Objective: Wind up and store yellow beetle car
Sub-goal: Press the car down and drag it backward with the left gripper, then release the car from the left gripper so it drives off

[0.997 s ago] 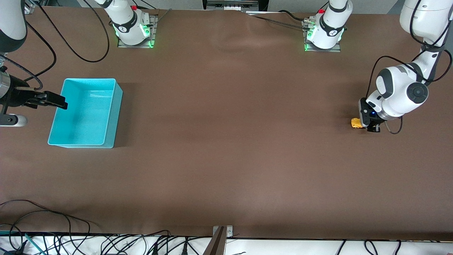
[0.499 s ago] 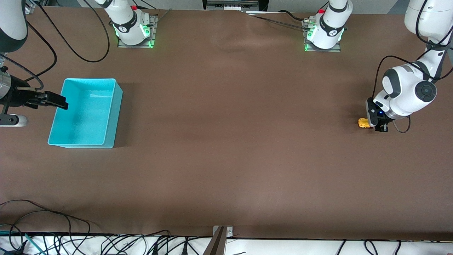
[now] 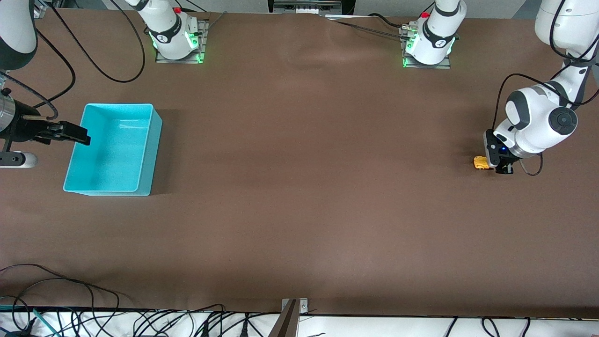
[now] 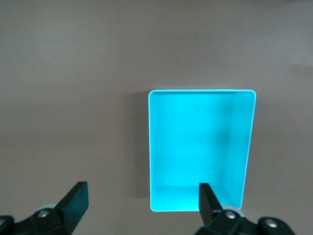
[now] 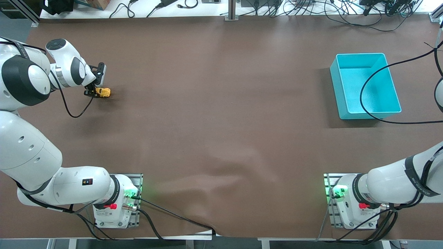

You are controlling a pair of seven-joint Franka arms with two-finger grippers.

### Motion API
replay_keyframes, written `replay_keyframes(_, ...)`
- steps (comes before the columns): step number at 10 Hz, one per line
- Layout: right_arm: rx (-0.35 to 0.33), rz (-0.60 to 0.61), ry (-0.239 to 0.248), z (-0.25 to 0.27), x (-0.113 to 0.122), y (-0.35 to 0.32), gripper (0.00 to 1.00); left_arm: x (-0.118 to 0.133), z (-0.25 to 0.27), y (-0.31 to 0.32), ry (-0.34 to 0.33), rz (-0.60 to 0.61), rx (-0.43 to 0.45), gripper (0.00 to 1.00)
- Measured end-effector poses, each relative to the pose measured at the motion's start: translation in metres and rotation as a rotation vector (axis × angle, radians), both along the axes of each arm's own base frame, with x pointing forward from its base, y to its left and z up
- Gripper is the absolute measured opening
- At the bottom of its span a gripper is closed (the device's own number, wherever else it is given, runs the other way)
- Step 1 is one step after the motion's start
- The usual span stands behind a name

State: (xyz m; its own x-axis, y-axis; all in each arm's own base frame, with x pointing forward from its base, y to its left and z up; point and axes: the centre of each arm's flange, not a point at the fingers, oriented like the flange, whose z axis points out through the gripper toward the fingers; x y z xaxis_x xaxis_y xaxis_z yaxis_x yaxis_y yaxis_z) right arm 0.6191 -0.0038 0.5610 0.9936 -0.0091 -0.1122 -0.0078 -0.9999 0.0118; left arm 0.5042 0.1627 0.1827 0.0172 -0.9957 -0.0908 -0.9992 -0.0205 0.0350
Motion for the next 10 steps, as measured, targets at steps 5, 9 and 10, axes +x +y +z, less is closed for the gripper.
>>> replay_keyframes(5, 0.001, 0.000, 0.002, -0.001, 0.001, 0.000, 1.00, -0.004, -0.019, 0.000, 0.028, -0.004, 0.000, 0.71)
replay_keyframes(9, 0.002, 0.000, 0.006, -0.004, 0.001, 0.000, 1.00, 0.006, -0.013, -0.010, 0.014, -0.028, -0.003, 1.00)
replay_keyframes(10, 0.002, 0.000, 0.006, -0.004, 0.001, 0.000, 1.00, 0.010, -0.010, -0.014, 0.008, -0.036, -0.004, 1.00)
